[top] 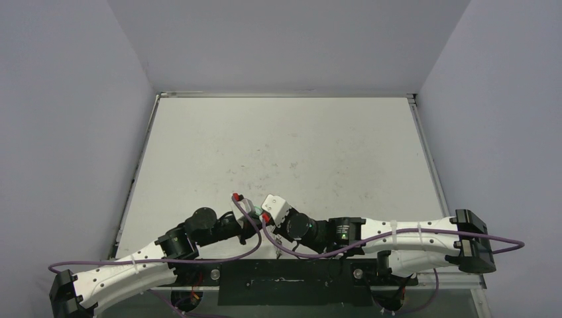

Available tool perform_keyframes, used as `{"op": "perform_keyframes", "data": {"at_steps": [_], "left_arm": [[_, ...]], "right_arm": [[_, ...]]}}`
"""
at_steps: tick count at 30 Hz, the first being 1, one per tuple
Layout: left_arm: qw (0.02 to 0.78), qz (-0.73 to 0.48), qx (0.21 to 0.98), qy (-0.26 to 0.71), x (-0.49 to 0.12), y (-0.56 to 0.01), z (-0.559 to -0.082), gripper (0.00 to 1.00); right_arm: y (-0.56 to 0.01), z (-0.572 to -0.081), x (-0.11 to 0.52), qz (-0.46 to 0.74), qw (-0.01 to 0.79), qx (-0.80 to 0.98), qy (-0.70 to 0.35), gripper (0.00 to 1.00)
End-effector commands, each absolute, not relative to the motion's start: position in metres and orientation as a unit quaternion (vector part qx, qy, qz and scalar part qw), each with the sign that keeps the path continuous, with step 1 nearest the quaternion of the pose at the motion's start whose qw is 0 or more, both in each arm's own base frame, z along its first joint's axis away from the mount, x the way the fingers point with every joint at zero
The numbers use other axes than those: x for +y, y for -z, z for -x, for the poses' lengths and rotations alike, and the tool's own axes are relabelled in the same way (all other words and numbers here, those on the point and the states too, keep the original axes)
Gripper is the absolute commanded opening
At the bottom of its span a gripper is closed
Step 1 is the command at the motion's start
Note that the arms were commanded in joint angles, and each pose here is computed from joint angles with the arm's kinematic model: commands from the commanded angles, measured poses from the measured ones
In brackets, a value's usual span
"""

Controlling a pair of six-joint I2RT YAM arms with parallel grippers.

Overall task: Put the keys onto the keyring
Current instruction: Insert the key onto the keyring, then adjust the key on the keyring.

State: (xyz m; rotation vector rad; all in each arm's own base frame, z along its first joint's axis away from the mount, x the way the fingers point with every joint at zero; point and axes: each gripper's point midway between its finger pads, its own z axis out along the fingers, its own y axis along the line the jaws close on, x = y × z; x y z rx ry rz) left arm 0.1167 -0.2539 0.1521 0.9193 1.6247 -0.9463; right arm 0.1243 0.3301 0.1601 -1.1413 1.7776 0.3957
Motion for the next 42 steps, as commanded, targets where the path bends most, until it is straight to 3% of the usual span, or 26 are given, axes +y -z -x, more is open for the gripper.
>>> {"op": "perform_keyframes", "data": {"at_steps": [1, 10, 13, 20, 29, 36, 42], "left_arm": [[0.531, -0.368, 0.639, 0.417, -0.261, -0.18, -0.118, 0.0], [0.532, -0.368, 0.638, 0.418, -0.261, -0.181, -0.118, 0.0], [0.531, -0.367, 0.64, 0.417, -0.261, -0.18, -0.118, 0.0], [0.531, -0.37, 0.639, 0.416, -0.258, -0.177, -0.116, 0.0], [0.553, -0.383, 0.597, 0.436, -0.254, -0.184, -0.105, 0.0], [0.581, -0.397, 0.542, 0.46, -0.254, -0.188, -0.094, 0.0], [0.593, -0.426, 0.494, 0.473, -0.256, -0.192, -0.082, 0.0]], "right_arm": [[-0.165, -0.132, 0.329, 0.45, 0.488, 0.732, -0.154, 0.0], [-0.155, -0.133, 0.326, 0.453, 0.481, 0.738, -0.139, 0.0], [-0.157, -0.133, 0.325, 0.447, 0.485, 0.737, -0.144, 0.09], [-0.163, -0.137, 0.313, 0.413, 0.499, 0.739, -0.184, 0.46], [-0.198, -0.13, 0.299, 0.376, 0.545, 0.683, -0.307, 0.84], [-0.218, -0.117, 0.295, 0.399, 0.578, 0.622, -0.346, 0.91], [-0.207, -0.092, 0.31, 0.479, 0.566, 0.555, -0.378, 0.89]]}}
